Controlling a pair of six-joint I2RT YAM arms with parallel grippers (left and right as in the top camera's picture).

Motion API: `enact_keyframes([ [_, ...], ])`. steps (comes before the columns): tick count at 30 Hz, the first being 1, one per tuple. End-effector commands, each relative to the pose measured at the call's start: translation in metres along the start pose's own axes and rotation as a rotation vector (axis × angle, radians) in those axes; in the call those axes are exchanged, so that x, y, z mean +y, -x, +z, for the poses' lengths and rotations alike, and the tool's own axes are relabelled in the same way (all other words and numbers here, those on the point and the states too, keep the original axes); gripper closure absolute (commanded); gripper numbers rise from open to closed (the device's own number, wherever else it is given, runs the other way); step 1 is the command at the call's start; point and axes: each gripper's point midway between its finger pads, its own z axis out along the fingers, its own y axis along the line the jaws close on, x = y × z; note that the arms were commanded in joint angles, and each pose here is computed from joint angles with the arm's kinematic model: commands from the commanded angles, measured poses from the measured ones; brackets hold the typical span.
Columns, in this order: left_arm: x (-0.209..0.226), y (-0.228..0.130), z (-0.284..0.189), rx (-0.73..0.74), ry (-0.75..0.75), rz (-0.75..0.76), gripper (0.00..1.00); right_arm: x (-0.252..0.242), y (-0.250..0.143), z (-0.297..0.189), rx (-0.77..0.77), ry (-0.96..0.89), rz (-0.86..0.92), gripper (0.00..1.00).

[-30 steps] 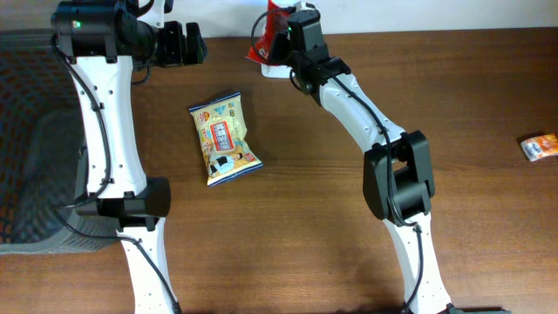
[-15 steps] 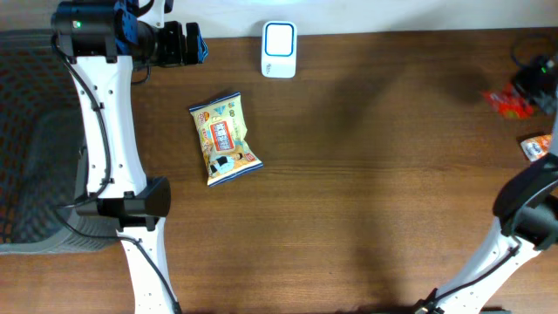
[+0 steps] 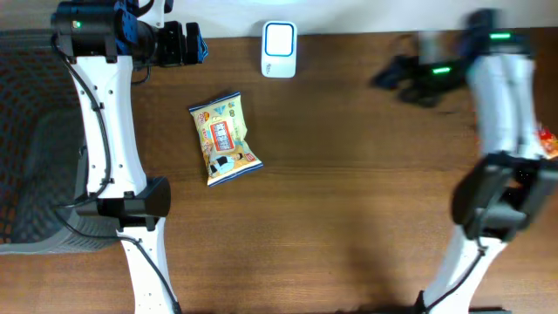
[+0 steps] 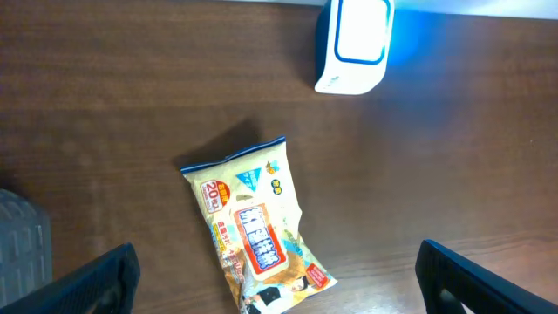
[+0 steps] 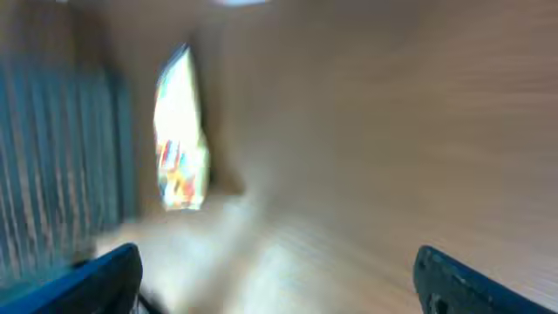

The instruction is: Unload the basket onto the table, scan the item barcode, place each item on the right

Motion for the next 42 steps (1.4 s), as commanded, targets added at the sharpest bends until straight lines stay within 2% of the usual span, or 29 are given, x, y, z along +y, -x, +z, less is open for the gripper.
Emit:
enact_keyframes([
  [1,0.000,0.002,-0.007,-0.015,-0.005,0.010,0.01,0.046,-0.036,0.091,0.140,0.077,-0.089,0.01],
  [3,0.000,0.002,-0.007,-0.015,-0.005,0.010,0.01,0.082,-0.073,0.170,0.209,0.114,-0.127,0.01],
  [6,0.000,0.002,-0.007,-0.015,-0.005,0.010,0.01,0.123,-0.098,0.230,0.228,0.155,-0.186,0.01],
  [8,0.000,0.002,-0.007,-0.015,-0.005,0.010,0.01,0.125,-0.105,0.259,0.200,0.051,-0.169,0.01],
  [12,0.000,0.002,-0.007,-0.015,-0.005,0.010,0.01,0.103,-0.116,0.284,0.209,-0.045,-0.158,0.01],
  [13,0.000,0.002,-0.007,-0.015,-0.005,0.010,0.01,0.096,-0.119,0.289,0.220,-0.057,-0.150,0.22],
  [14,0.000,0.002,-0.007,-0.015,-0.005,0.010,0.01,0.092,-0.121,0.292,0.228,-0.063,-0.143,0.66],
  [15,0.000,0.002,-0.007,-0.015,-0.005,0.010,0.01,0.092,-0.121,0.292,0.227,-0.063,-0.141,0.96],
  [19,0.000,0.002,-0.007,-0.015,-0.005,0.010,0.01,0.089,-0.094,0.258,0.167,-0.068,-0.069,0.96],
  [20,0.000,0.002,-0.007,-0.015,-0.005,0.010,0.01,0.075,-0.072,0.221,0.108,-0.131,-0.024,0.96],
  [23,0.000,0.002,-0.007,-0.015,-0.005,0.010,0.01,0.030,-0.050,0.140,-0.015,-0.440,0.030,0.96],
  [25,0.000,0.002,-0.007,-0.015,-0.005,0.010,0.01,0.016,-0.048,0.076,-0.082,-0.662,-0.023,0.96],
  [26,0.000,0.002,-0.007,-0.015,-0.005,0.010,0.01,0.008,-0.042,0.031,-0.168,-0.844,-0.044,0.96],
  [28,0.000,0.002,-0.007,-0.015,-0.005,0.010,0.01,0.001,-0.034,-0.016,-0.280,-1.075,-0.081,0.96],
  [29,0.000,0.002,-0.007,-0.015,-0.005,0.010,0.01,-0.005,-0.032,-0.025,-0.298,-1.194,-0.108,0.96],
  [32,0.000,0.002,-0.007,-0.015,-0.005,0.010,0.01,-0.031,-0.046,0.008,-0.187,-1.234,-0.118,0.96],
  [34,0.000,0.002,-0.007,-0.015,-0.005,0.010,0.01,-0.046,-0.065,0.052,-0.073,-1.253,-0.168,0.96],
  [36,0.000,0.002,-0.007,-0.015,-0.005,0.010,0.01,-0.029,-0.082,0.096,-0.018,-1.244,-0.278,0.96],
  [38,0.000,0.002,-0.007,-0.015,-0.005,0.010,0.01,-0.001,-0.096,0.119,-0.010,-1.230,-0.383,0.96],
  [40,0.000,0.002,-0.007,-0.015,-0.005,0.010,0.01,0.017,-0.111,0.124,0.010,-1.262,-0.469,0.96],
  [42,0.000,0.002,-0.007,-0.015,-0.005,0.010,0.01,0.028,-0.115,0.082,-0.047,-1.426,-0.427,0.96],
])
